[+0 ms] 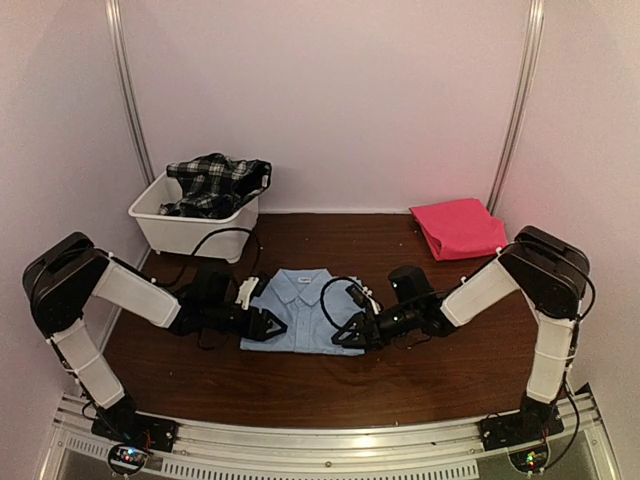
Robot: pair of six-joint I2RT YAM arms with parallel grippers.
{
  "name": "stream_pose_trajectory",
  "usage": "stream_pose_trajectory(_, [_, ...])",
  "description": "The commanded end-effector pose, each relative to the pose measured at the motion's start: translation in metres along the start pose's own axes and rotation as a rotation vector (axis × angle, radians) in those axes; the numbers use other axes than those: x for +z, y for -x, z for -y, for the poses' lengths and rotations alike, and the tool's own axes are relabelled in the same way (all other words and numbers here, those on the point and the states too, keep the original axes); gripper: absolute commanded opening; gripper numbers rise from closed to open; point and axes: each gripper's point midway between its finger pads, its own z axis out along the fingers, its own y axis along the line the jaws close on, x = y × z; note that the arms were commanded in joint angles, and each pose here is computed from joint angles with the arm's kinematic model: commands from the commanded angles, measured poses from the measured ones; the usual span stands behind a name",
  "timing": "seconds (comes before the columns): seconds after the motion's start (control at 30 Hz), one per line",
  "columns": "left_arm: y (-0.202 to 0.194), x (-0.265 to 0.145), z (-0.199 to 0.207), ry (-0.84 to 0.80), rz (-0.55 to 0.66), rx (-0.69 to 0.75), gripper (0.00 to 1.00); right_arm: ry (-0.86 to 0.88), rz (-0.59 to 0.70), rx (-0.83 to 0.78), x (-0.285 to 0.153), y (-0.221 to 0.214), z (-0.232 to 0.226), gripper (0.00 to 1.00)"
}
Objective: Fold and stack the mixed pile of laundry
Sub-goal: Smooth out the square-folded T-shirt at the center of the board.
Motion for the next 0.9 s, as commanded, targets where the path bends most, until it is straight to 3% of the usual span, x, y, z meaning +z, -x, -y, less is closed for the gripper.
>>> stream_pose_trajectory(0.0, [-0.004,-0.009,-0.038,0.089,0.038,-0.075,0.64,0.045,0.048,0.08,-0.013,-0.008,0.018,0.64])
stream_pose_trajectory(0.17, [0.029,-0.029,-0.026,0.199,0.108,0.115,0.64,-0.03,0.104,-0.004,-0.045,0.006,-0.007,0.63])
stream_pose_trajectory(0.37, [0.061,-0.029,0.051,0.298,0.165,0.567,0.65,-0.088,0.235,0.01,-0.096,0.028,-0.01,0.63])
stream_pose_trajectory(0.67, [0.016,0.031,0.125,0.235,-0.006,1.123,0.58,-0.138,0.279,0.115,-0.118,0.014,0.017,0.63])
stream_pose_trajectory(0.87, [-0.017,0.075,0.139,0.188,-0.118,1.261,0.47,-0.128,0.288,0.157,-0.118,0.005,0.022,0.63])
